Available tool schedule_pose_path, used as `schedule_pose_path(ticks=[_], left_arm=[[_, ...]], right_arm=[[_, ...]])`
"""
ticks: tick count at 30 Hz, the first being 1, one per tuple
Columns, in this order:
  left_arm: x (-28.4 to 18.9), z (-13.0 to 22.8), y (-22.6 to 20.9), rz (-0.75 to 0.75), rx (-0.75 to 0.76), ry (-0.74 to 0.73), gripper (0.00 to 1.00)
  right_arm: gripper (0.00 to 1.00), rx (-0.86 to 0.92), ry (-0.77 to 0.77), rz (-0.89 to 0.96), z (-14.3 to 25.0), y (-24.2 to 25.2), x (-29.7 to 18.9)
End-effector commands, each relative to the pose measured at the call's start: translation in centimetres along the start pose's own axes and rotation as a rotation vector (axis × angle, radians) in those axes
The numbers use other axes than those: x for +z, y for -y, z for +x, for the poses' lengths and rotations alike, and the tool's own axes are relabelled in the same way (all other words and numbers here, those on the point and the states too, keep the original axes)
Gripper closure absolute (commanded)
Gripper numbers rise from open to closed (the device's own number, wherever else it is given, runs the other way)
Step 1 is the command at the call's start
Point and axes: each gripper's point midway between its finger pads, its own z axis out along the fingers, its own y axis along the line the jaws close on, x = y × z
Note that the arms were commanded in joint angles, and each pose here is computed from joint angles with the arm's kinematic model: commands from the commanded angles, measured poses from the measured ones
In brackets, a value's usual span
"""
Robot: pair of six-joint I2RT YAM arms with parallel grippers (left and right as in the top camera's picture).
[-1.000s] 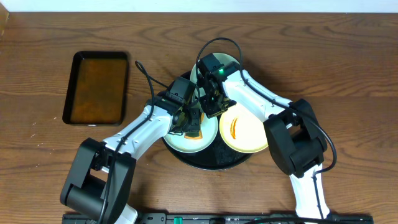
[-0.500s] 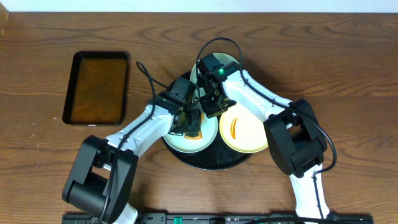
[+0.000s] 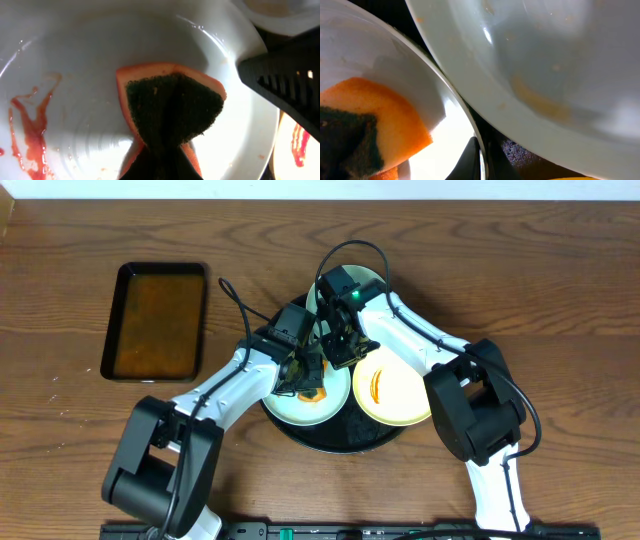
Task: Clean dirty plates on tray and stack at the side
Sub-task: 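Scrub the lower-left green plate with the sponge in the left gripper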
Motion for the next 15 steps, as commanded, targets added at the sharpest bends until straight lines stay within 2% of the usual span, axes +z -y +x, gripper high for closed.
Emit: schedule_pose_path(ticks=[1,5,11,15], left_arm=[[1.6,0.6,-1.4,-0.052,-0.038,-0.021,0.92],[1.4,0.4,-3.7,-0.133,-0.100,-0.015,0.92],[-0.8,1.3,-11.4,-0.457,-0.177,-0.023,0.92],[-1.9,0.6,-12.7,-0.485,-0.189,-0.005,0.92]], right_arm=[[0.97,0.011,0.002,0.017,0.0,0.2,0.3],[0.98,0.012,-0.004,0.018,0.1,0.2,0.3],[0.98,0.012,-0.004,0.018,0.2,0.2,0.3],[0.99,0.012,-0.001,0.017,0.1,0.2,0.3]])
